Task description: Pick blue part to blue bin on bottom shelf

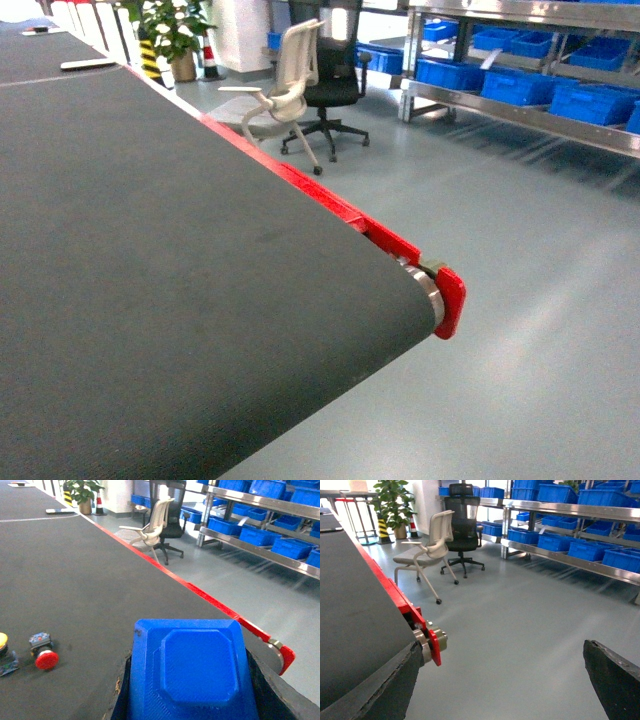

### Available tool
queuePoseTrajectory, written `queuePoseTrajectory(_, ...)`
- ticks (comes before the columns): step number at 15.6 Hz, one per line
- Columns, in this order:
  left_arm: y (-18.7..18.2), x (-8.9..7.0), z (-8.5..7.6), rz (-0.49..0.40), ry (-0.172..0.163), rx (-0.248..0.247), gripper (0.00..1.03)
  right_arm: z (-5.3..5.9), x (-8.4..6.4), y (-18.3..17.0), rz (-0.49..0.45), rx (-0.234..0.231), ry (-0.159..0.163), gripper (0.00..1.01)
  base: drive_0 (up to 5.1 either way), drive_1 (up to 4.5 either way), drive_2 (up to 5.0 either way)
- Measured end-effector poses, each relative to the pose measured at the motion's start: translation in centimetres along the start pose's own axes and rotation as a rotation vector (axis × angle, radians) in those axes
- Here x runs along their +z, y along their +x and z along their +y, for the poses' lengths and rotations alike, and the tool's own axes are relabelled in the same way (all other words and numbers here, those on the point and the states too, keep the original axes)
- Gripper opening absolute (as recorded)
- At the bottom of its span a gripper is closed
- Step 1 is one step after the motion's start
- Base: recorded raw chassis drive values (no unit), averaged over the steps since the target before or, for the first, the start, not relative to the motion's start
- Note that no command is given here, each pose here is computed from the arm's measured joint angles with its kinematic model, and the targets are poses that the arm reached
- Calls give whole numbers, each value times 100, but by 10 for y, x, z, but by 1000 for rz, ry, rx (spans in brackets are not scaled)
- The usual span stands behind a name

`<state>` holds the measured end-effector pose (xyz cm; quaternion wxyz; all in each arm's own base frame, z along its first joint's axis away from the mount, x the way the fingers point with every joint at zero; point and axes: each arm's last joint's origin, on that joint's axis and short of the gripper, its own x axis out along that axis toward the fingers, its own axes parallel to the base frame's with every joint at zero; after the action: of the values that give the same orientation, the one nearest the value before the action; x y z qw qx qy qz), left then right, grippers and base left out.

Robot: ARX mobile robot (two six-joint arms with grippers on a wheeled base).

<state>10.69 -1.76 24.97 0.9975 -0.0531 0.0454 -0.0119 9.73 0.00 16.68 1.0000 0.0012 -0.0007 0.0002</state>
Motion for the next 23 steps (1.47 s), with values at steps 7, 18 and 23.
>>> queuePoseTrajectory(7, 0, 0, 0, 1, 0, 0, 45, 0, 0, 0, 0, 0, 0, 98, -158, -158, -158)
queuePoseTrajectory(18, 0, 0, 0, 0, 0, 0, 44, 0, 0, 0, 0, 0, 0, 98, -158, -158, -158)
queuePoseTrajectory(23, 0, 0, 0, 0, 0, 0, 44, 0, 0, 0, 0, 0, 0, 98, -158, -158, -158)
